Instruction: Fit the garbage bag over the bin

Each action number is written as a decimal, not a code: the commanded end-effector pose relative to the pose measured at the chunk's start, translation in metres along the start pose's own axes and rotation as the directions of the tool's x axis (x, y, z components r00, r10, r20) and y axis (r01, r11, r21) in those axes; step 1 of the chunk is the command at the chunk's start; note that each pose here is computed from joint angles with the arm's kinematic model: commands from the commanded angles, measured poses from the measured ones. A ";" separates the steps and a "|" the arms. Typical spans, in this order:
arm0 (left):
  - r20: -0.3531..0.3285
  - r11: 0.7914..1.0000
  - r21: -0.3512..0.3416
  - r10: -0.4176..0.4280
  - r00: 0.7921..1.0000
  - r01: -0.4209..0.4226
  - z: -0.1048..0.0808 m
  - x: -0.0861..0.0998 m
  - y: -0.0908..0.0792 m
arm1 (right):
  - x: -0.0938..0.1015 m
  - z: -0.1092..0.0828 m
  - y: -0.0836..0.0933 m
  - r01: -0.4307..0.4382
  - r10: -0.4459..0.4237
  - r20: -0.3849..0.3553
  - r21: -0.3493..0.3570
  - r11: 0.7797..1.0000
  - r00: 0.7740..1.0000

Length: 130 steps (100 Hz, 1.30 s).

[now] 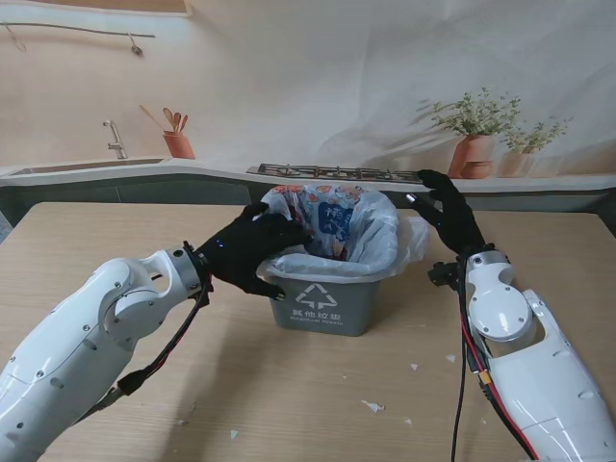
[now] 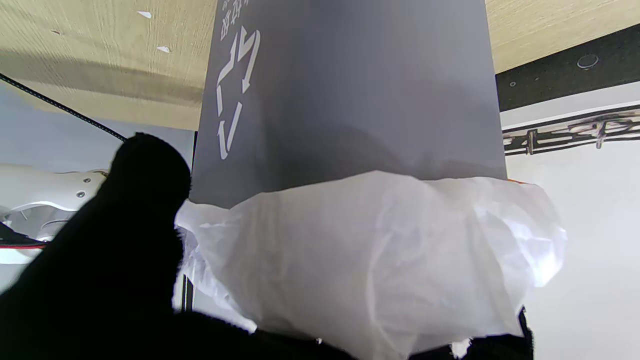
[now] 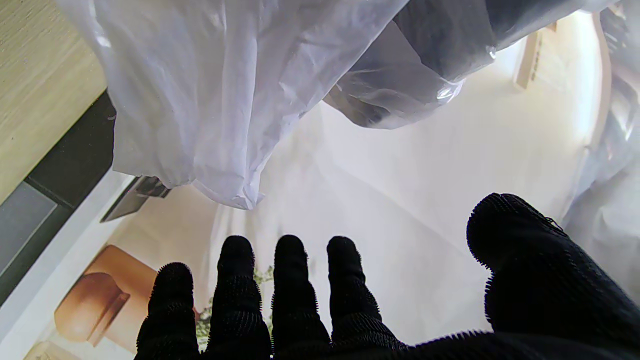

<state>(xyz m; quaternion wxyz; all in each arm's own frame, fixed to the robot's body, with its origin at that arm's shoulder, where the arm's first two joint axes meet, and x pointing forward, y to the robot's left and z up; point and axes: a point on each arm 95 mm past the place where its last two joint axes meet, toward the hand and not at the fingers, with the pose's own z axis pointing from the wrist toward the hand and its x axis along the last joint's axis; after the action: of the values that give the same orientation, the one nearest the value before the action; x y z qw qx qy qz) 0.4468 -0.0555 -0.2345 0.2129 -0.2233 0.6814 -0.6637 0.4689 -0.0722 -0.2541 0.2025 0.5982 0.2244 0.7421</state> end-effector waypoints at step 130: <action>0.302 0.776 0.475 -0.587 0.751 0.416 -0.112 -0.014 0.048 | -0.003 -0.110 -0.023 -0.091 0.101 -0.166 0.067 0.994 0.981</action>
<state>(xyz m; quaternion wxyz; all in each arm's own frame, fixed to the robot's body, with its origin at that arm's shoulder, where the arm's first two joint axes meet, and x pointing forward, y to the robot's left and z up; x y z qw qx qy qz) 0.3960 0.0441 -0.2583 0.2149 -0.4719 0.3865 -0.7627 0.3714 -0.0698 -0.2706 0.1385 0.5272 0.2260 0.8074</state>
